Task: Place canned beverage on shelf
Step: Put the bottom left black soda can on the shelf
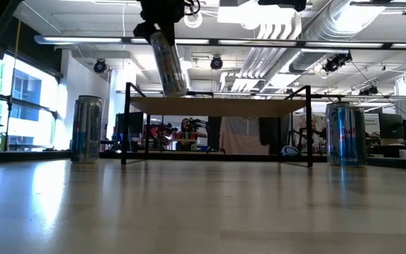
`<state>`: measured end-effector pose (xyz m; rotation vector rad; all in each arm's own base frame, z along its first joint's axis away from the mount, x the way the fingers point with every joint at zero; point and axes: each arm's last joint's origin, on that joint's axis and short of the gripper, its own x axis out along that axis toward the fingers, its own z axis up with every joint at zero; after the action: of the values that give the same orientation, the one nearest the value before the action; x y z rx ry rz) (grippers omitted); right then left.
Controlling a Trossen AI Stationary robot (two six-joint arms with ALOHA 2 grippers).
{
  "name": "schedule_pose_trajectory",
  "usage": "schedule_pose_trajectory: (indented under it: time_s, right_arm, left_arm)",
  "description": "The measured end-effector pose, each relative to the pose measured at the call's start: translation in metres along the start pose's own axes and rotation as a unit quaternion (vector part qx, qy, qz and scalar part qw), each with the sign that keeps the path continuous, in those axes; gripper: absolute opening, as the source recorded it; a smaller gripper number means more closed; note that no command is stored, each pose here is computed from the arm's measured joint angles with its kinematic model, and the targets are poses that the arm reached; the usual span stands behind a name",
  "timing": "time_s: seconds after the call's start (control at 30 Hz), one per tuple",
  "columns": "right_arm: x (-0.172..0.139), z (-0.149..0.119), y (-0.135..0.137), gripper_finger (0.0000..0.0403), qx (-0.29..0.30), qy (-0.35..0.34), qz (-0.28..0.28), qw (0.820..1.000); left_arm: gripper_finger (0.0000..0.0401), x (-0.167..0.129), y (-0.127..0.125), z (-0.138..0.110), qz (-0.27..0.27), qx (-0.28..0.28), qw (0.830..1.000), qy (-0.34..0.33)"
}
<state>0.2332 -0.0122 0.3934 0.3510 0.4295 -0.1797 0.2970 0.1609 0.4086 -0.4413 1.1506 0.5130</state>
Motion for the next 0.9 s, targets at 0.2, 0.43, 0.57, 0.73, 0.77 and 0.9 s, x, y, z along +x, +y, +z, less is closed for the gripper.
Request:
schedule_pose_trajectory:
  time_s: [0.2, 0.43, 0.57, 0.73, 0.77, 0.9]
  right_arm:
    - [0.003, 0.0, 0.0, 0.0346, 0.001, -0.001, -0.009, 1.0]
    - [0.015, -0.003, -0.001, 0.0346, 0.002, 0.014, -0.018, 1.0]
    - [0.024, -0.004, -0.001, 0.0346, -0.001, 0.021, -0.02, 1.0]
    - [0.026, -0.003, 0.0, 0.0346, -0.002, 0.018, -0.019, 1.0]
    - [0.026, -0.003, 0.0, 0.0346, -0.002, 0.018, -0.019, 1.0]
    - [0.026, -0.003, 0.0, 0.0346, -0.002, 0.017, -0.019, 1.0]
  left_arm:
    - [0.0247, 0.0, 0.0, 0.0, 0.0, 0.008, 1.0, 0.0]
    - [0.0248, 0.0, 0.0, 0.0, 0.002, 0.029, 1.0, 0.0]
    - [0.025, 0.0, 0.0, 0.0, 0.002, 0.029, 1.0, 0.0]
    - [0.0265, 0.0, 0.001, 0.0, 0.003, 0.029, 1.0, -0.002]
    - [0.0269, -0.001, 0.001, 0.0, 0.003, 0.03, 1.0, -0.002]
    - [0.0287, -0.001, 0.001, 0.0, 0.004, 0.03, 1.0, -0.003]
